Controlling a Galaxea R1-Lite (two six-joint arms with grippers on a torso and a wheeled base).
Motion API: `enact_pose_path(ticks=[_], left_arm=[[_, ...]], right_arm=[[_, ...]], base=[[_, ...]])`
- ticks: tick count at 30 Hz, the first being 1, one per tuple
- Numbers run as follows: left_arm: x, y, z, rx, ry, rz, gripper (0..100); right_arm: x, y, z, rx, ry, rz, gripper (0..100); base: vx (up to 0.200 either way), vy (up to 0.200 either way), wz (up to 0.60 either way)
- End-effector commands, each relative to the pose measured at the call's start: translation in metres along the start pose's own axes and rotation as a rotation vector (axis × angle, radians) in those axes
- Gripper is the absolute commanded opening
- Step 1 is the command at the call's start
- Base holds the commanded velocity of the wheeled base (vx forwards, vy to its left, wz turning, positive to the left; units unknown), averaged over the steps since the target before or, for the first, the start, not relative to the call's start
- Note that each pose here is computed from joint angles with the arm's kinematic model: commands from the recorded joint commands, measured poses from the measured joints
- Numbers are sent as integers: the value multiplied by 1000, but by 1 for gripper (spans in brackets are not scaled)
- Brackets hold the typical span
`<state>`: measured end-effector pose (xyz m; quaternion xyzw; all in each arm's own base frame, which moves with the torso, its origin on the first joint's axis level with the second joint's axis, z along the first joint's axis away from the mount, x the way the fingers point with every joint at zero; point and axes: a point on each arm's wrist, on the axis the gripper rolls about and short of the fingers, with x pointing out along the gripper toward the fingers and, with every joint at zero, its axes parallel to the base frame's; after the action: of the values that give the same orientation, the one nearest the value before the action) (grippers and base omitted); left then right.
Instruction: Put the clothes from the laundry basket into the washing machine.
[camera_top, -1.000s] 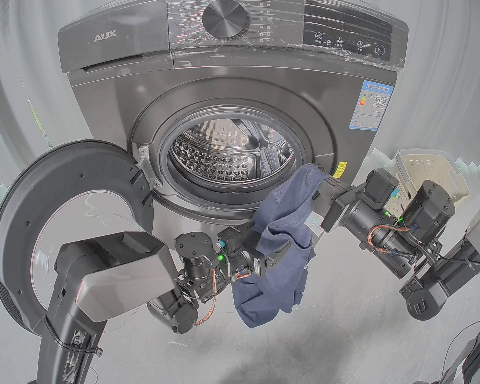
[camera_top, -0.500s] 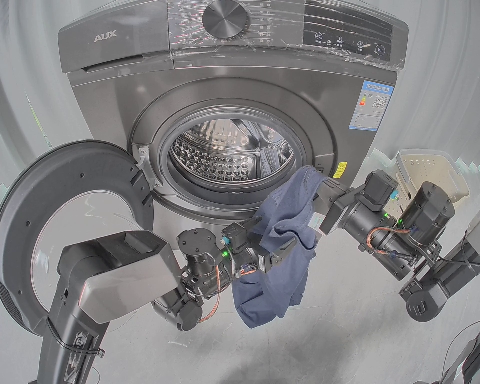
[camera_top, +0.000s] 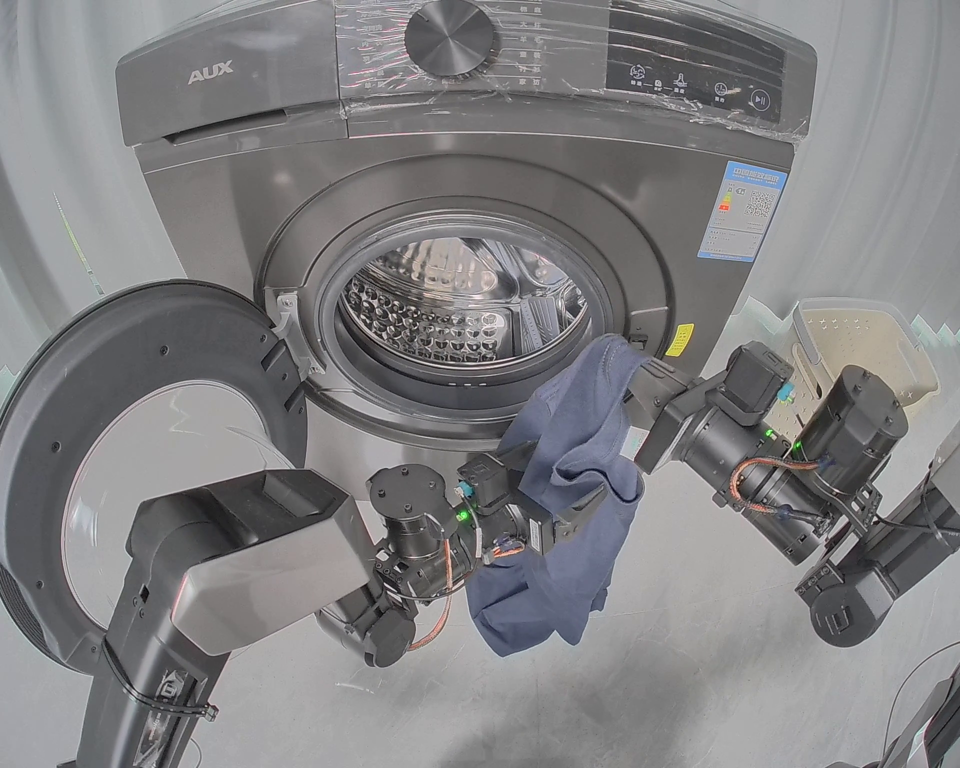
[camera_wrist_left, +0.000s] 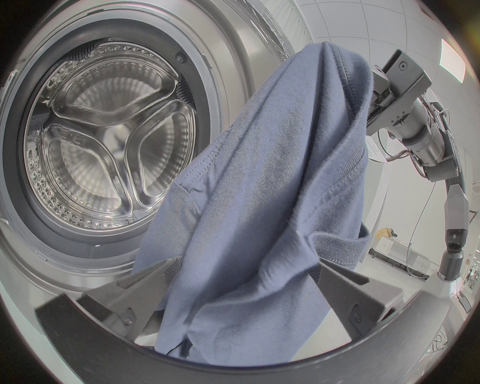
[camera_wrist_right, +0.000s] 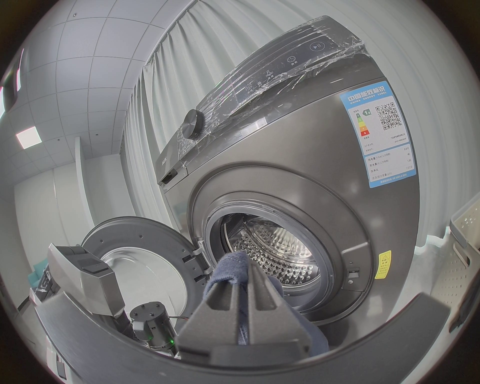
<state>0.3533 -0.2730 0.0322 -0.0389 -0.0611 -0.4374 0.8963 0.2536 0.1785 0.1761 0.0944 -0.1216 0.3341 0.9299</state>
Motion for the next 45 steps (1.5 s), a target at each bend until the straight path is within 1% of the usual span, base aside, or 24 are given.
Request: enact_pose_path(ticks=[1,3,5,10,15,16,17,18,21,22,24,26,31,32,34,35,36,38,40,41,42,43,44,45], left_arm=[[1,1,-4,4,2,4,0],[2,3,-4,25,0,7,0],[3,4,-4,38,-7,12,0],[4,5,-1,39,-18,17,0],[-2,9,-1,38,0,31,0],[-7,13,4,40,4,45,0],[-11,13,8,39,9,51,0],[-14,14,12,39,10,54,0],[-36,13,27,26,47,76,0],[-40,14,30,27,51,80,0],[-58,15,40,26,79,101,0],[-71,17,51,27,85,118,0],[-101,28,85,46,54,181,0],[-101,28,85,46,54,181,0],[-123,34,101,51,45,223,0],[-124,34,102,52,45,225,0],[-138,38,113,57,33,253,0],[-152,41,126,58,10,282,0],[-161,43,136,50,-16,302,0],[-162,43,141,38,-31,305,0],[-164,43,143,21,-41,305,0],[-164,42,144,12,-46,303,0],[-164,42,144,12,-46,303,0],[-165,41,144,0,-46,299,0]], right_arm=[[0,1,-2,2,4,3,0],[0,1,-2,1,6,2,0],[0,1,-2,1,6,2,0],[0,1,-3,2,9,1,0],[0,1,-4,3,12,1,0],[0,1,-4,2,12,1,0],[0,1,-4,2,12,1,0],[0,0,-4,1,12,0,0],[0,-3,-3,-1,9,-9,0],[0,-3,-3,-1,9,-9,0],[0,-3,-2,-2,8,-12,0],[0,-3,-2,-2,7,-13,0],[0,-2,-3,1,9,-14,0],[0,-2,-3,1,9,-14,0],[0,0,-2,2,8,-11,0],[0,0,-2,4,7,-11,0],[0,0,-2,4,7,-11,0],[0,-1,-2,7,4,-15,0],[0,-4,-1,5,1,-31,0],[0,-5,-1,6,-2,-41,0],[-1,-5,0,6,-3,-47,0],[-1,-5,0,6,-5,-50,0],[-1,-5,0,6,-5,-50,0],[0,-5,2,5,-11,-52,0]], base=[[0,0,0],[0,0,0],[0,0,0],[0,0,0],[0,0,0],[0,0,0],[0,0,0],[0,0,0],[0,0,0],[0,0,0],[0,0,0],[0,0,0],[0,0,0],[0,0,0],[0,0,0],[0,0,0],[0,0,0],[0,0,0],[0,0,0],[0,0,0],[0,0,0],[0,0,0],[0,0,0],[0,0,0]])
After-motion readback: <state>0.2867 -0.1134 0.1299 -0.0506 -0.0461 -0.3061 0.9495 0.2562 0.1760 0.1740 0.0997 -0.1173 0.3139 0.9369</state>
